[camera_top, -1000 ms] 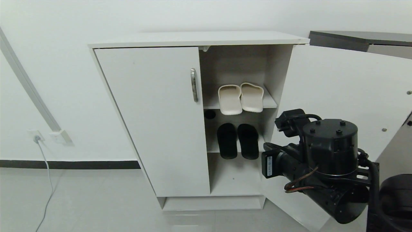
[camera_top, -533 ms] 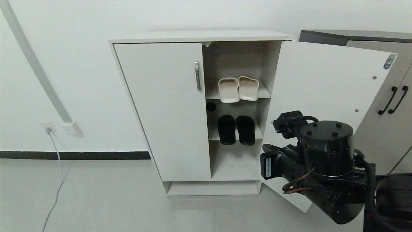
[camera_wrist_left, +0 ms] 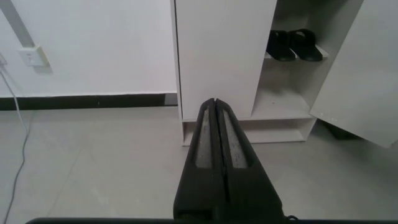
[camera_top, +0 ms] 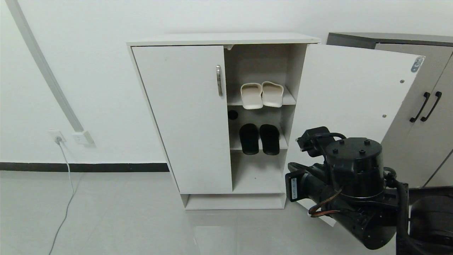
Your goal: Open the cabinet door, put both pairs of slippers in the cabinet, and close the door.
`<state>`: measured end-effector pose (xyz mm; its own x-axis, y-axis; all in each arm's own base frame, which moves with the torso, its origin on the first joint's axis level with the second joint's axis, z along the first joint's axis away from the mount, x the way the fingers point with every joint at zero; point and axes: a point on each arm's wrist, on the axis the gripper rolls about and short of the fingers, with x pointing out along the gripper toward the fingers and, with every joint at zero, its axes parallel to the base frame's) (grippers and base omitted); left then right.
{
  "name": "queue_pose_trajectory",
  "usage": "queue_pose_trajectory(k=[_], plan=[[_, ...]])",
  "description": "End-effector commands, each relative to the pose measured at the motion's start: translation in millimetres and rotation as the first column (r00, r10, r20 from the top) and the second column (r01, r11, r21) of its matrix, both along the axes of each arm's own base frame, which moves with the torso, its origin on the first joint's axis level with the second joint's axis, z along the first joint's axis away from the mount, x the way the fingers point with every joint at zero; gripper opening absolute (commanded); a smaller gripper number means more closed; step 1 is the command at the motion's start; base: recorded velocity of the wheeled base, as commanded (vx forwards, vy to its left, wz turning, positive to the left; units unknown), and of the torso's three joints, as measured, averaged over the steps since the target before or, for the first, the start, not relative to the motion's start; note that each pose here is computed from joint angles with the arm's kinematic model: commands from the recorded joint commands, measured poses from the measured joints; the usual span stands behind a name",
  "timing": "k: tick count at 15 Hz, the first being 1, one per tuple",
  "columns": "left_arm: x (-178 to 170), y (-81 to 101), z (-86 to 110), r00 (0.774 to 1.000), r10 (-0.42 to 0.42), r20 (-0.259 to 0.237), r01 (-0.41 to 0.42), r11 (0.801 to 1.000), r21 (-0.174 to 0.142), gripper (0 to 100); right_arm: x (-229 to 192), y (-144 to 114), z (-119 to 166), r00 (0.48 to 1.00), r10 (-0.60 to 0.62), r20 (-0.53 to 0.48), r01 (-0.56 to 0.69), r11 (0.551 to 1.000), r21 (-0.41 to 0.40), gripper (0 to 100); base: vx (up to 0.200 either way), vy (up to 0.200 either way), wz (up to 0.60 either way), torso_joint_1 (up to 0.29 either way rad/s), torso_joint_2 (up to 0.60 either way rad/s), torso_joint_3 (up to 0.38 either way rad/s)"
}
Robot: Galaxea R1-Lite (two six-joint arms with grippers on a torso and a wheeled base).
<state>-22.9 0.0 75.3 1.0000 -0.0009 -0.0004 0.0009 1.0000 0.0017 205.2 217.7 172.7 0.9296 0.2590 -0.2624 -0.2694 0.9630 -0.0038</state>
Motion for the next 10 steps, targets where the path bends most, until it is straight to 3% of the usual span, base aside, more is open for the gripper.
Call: queue_pose_trajectory(k=[1, 10], plan=[[0.1, 0.0, 0.0, 1.000, 0.001, -0.001, -0.001, 1.000, 0.000, 0, 2.0, -0.7, -2.6, 1.000, -0.006, -0.006, 0.006, 1.000, -0.007, 0, 0.000, 0.000, 0.00, 0.000, 0.00, 0.000], [0.1, 0.0, 0.0, 1.000, 0.001, -0.001, -0.001, 1.000, 0.000, 0, 1.8, -0.3, -4.3, 1.000, -0.006, -0.009, 0.006, 1.000, -0.013, 0, 0.000, 0.000, 0.00, 0.000, 0.00, 0.000]])
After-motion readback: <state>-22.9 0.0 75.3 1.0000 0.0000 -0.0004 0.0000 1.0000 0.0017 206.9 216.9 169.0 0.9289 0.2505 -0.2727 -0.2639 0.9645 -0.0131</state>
